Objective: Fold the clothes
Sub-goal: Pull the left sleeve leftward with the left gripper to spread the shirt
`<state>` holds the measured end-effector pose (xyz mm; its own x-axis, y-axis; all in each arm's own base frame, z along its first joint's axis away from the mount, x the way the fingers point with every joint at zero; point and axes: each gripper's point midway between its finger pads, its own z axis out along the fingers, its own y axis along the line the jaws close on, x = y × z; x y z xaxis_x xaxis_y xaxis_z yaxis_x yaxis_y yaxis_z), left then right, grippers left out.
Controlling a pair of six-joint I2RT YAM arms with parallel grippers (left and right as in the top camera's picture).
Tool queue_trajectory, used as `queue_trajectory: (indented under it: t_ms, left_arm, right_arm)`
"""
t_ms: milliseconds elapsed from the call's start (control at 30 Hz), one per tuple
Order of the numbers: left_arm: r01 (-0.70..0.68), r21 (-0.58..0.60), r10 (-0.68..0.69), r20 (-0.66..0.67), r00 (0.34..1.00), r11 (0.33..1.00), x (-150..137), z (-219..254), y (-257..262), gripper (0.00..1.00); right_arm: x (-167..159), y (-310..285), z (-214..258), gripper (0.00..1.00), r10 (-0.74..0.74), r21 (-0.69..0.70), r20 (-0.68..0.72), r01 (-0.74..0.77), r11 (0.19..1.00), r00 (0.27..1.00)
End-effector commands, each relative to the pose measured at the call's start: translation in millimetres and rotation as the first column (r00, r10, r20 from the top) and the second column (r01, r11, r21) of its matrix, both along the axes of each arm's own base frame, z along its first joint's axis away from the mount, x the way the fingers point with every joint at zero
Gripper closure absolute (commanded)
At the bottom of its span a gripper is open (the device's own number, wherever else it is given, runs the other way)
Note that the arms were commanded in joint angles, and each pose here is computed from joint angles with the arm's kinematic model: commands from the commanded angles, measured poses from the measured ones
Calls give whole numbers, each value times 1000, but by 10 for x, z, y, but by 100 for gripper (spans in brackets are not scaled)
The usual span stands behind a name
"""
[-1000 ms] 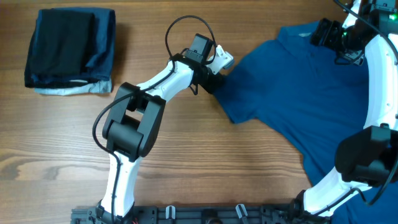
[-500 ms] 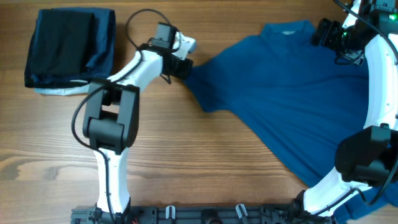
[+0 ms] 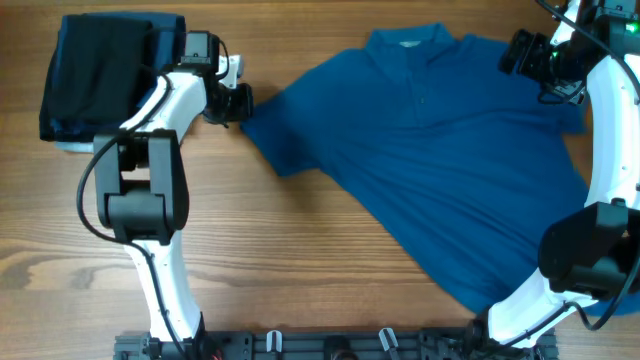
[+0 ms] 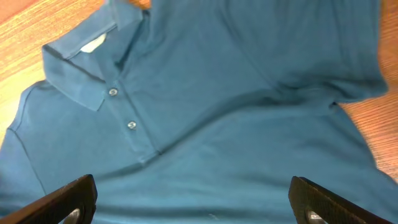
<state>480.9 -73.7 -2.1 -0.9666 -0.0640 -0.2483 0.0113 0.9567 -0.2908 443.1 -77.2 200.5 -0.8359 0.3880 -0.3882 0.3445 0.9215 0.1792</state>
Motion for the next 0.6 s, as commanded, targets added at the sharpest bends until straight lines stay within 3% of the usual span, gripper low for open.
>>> queue_trajectory:
  t_ms: [0, 200, 267, 367, 567]
  left_arm:
    - [-132, 144, 147, -99, 984, 981, -189, -316, 426, 96]
    - [-190, 136, 198, -47, 979, 972, -163, 102, 438, 96]
    - [-219, 187, 230, -42, 972, 958, -213, 204, 537, 96]
    - [-221, 260, 249, -79, 965, 940, -362, 223, 653, 96]
    - [-194, 288, 250, -176, 952, 938, -614, 190, 666, 96]
  right_arm:
    - [15, -14, 121, 0, -9, -9, 31, 9, 1000, 999]
    - [15, -14, 121, 0, -9, -9, 31, 9, 1000, 999]
    - [15, -14, 121, 0, -9, -9, 31, 9, 1000, 999]
    - [15, -14, 121, 0, -9, -9, 31, 9, 1000, 999]
    - [15, -14, 121, 0, -9, -9, 31, 9, 1000, 999]
